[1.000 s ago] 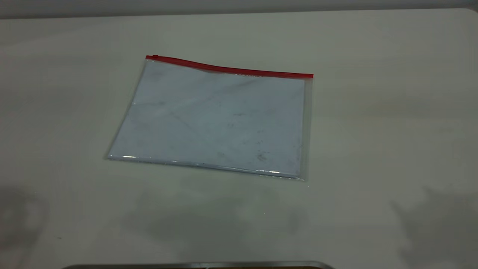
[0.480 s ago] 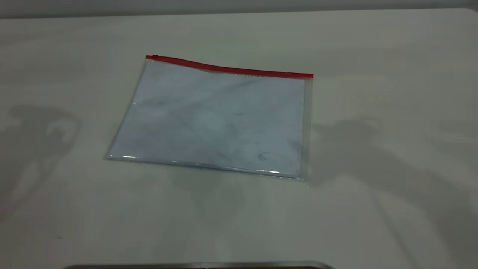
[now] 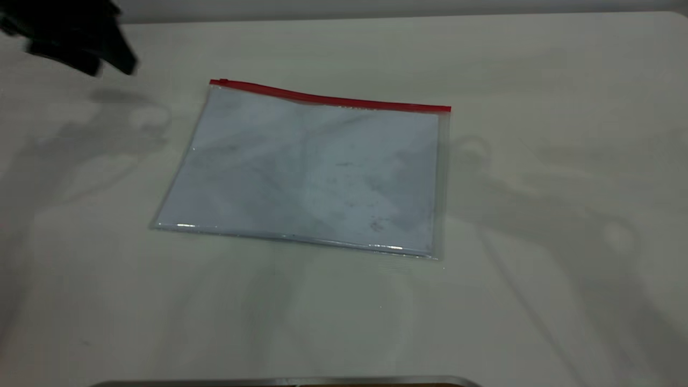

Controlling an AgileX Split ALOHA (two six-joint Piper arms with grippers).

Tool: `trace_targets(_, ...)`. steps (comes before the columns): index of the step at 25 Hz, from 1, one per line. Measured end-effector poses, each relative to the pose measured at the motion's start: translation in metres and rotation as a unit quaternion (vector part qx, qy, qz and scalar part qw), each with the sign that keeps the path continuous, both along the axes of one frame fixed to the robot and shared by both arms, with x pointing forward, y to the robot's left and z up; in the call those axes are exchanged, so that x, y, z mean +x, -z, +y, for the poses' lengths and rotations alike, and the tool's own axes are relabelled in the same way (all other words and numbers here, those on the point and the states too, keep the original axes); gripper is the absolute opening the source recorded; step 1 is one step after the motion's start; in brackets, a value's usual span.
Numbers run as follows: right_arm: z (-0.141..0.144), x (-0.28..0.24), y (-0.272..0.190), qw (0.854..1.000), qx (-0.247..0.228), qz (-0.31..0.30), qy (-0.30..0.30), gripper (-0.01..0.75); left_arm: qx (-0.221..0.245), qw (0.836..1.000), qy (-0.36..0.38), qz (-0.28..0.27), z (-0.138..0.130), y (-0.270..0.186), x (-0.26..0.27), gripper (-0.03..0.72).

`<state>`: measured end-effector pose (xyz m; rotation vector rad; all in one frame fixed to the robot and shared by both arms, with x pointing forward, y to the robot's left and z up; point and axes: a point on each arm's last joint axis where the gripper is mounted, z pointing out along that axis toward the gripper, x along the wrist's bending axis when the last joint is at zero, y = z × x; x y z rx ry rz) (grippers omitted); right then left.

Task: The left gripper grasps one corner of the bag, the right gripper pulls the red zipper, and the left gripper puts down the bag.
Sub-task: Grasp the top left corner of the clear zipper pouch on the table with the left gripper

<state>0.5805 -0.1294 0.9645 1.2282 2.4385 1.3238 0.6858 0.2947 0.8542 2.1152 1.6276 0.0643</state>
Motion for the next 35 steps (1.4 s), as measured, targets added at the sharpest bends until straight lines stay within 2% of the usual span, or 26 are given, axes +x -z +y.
trace_targets(5, 0.000, 0.000, 0.001, 1.000, 0.000, 0.002, 0.001, 0.589, -0.087, 0.995, 0.050, -0.007, -0.015, 0.041, 0.027, 0.590)
trace_targets(9, 0.000, 0.000, 0.002, 1.000, 0.000, 0.002, 0.001, 0.589, -0.129, 0.990, 0.062, -0.008, -0.021, 0.063, 0.043, 0.590)
trace_targets(15, 0.000, 0.001, 0.002, 1.000, 0.000, 0.002, 0.001, 0.589, -0.168, 0.983, 0.077, 0.017, -0.026, 0.093, 0.049, 0.590)
trace_targets(20, 0.000, 0.001, 0.002, 1.000, 0.001, 0.003, 0.002, 0.589, -0.204, 0.976, 0.073, 0.023, -0.030, 0.098, 0.049, 0.590)
trace_targets(27, 0.000, 0.001, 0.001, 1.000, 0.005, 0.004, 0.005, 0.589, -0.231, 0.966, 0.104, 0.043, -0.039, 0.098, 0.042, 0.586)
trace_targets(30, 0.000, 0.001, 0.001, 1.000, 0.006, 0.004, 0.006, 0.589, -0.236, 0.964, 0.111, 0.048, -0.041, 0.098, 0.041, 0.553)
trace_targets(35, 0.000, 0.001, 0.001, 1.000, 0.005, 0.004, 0.007, 0.589, -0.239, 0.962, 0.123, 0.039, -0.047, 0.097, 0.041, 0.430)
